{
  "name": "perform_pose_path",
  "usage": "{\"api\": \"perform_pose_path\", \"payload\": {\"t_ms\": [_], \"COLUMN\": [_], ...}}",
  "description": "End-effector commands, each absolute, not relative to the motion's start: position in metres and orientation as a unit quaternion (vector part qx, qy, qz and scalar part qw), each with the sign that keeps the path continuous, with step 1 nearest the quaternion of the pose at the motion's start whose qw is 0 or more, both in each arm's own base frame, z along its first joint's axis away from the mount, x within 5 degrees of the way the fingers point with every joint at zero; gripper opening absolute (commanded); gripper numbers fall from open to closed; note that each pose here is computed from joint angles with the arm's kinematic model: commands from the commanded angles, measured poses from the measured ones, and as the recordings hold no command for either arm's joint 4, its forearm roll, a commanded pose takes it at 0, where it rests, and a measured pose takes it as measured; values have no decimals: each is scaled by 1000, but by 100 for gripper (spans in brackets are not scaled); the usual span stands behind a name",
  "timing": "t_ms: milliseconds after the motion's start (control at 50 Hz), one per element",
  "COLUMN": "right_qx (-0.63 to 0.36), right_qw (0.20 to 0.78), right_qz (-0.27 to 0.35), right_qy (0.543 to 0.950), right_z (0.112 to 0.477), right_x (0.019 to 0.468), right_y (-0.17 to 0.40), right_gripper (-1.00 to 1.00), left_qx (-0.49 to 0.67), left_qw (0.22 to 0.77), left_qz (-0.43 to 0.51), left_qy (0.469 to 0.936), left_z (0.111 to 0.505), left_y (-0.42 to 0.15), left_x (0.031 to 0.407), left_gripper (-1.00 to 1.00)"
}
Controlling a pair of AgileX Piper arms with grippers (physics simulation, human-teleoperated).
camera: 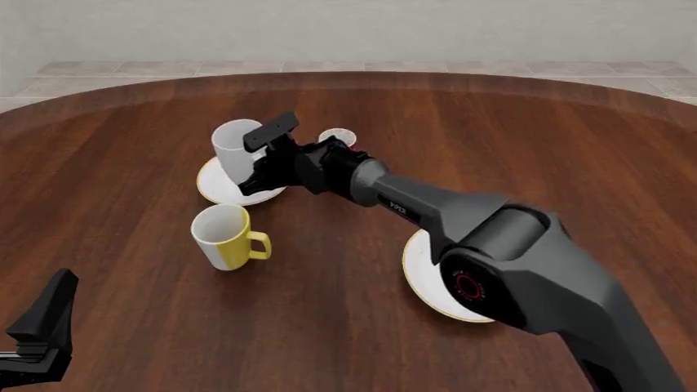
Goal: Put the white mug on the left plate.
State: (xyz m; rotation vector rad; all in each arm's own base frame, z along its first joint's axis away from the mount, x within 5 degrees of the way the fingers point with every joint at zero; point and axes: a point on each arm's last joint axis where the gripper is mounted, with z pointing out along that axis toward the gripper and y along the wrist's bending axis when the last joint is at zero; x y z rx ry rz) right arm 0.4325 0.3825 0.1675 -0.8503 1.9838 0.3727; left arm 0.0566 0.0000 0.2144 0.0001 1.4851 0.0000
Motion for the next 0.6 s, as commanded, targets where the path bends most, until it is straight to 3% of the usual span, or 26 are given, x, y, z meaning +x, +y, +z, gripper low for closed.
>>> {"api": "perform_pose_path", "payload": {"t_ms": [20, 600], "right_qx": [-341, -338], "right_qw": [460, 456], "right_qz": [154, 154], "right_qy": [805, 809], "right_z": [169, 164], "right_x": [434, 435], "right_y": [383, 383], "right_gripper": [-100, -100], "left_qx": [0, 0], "left_qw": [737, 737], "left_qz": [0, 0], "left_qy": [676, 676], "left_z": [214, 214], "left_y": [0, 0], "left_x": [57, 57], "left_gripper": [100, 100]}}
